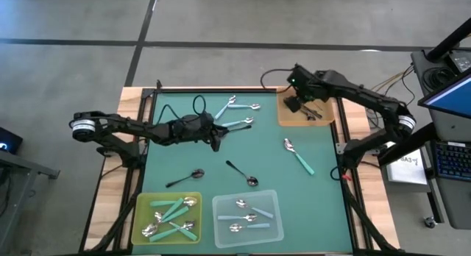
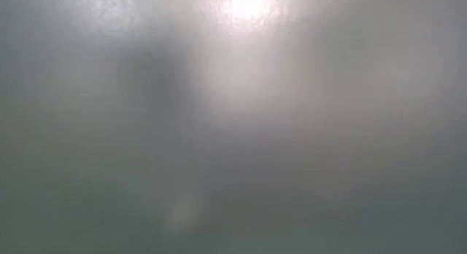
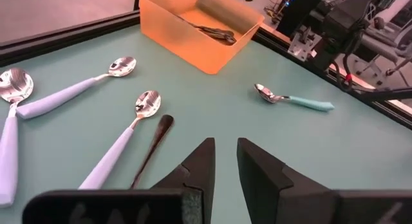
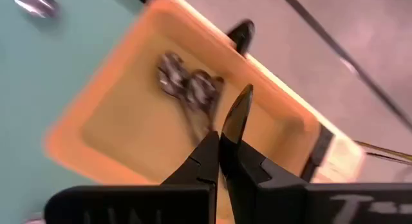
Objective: Sort silverware by color (type)
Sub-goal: Put the black spoon into the orange bin
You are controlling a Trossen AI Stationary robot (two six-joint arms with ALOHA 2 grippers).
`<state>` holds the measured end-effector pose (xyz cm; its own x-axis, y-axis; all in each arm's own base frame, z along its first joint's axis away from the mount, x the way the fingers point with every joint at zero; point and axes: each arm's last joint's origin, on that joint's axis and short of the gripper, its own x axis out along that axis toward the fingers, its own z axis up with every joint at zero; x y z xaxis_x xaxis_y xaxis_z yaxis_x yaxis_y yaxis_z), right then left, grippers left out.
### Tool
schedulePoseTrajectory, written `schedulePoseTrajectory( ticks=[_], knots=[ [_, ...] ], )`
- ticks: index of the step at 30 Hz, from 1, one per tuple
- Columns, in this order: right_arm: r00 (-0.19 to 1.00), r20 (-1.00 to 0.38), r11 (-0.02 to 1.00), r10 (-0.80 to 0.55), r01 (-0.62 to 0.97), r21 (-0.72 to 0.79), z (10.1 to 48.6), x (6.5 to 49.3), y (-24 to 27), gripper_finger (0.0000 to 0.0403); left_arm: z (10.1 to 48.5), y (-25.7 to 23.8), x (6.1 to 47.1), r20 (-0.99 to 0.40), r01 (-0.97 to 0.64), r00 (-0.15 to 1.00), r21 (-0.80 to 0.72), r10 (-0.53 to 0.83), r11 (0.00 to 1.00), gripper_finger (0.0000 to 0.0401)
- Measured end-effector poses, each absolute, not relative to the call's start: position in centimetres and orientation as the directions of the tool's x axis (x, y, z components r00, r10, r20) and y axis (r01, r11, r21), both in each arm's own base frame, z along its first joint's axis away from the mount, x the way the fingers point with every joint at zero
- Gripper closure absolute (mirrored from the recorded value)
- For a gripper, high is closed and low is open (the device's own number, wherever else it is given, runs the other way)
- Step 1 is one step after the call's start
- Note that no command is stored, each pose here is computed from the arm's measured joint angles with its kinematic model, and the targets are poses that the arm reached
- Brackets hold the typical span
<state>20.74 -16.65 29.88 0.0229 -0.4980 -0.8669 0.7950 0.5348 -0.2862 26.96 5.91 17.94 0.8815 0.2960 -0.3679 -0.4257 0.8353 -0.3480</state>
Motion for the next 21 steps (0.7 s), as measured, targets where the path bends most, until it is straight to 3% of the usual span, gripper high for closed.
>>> schedulePoseTrajectory(
  ticks=[5, 13, 21],
  knots=[
    [-0.095, -0.864, 0.546, -0.494, 0.74, -0.393, 27.1, 21.5, -17.5, 0.0395, 17.3, 5.8, 26.7, -0.429, -0.422, 0.866, -0.351, 0.257, 0.836, 0.0351],
    [-0.179, -0.883, 0.58, -0.433, 0.695, -0.425, 24.1, 22.6, -18.5, 0.0389, 15.9, 5.5, 25.9, -0.58, -0.423, 0.79, -0.278, 0.2, 0.863, 0.0351],
    [-0.169, -0.881, 0.571, -0.441, 0.704, -0.422, 24.4, 22.6, -18.5, 0.0327, 16.5, 5.7, 26.6, -0.583, -0.36, 0.787, -0.17, 0.201, 0.917, 0.0345]
  ],
)
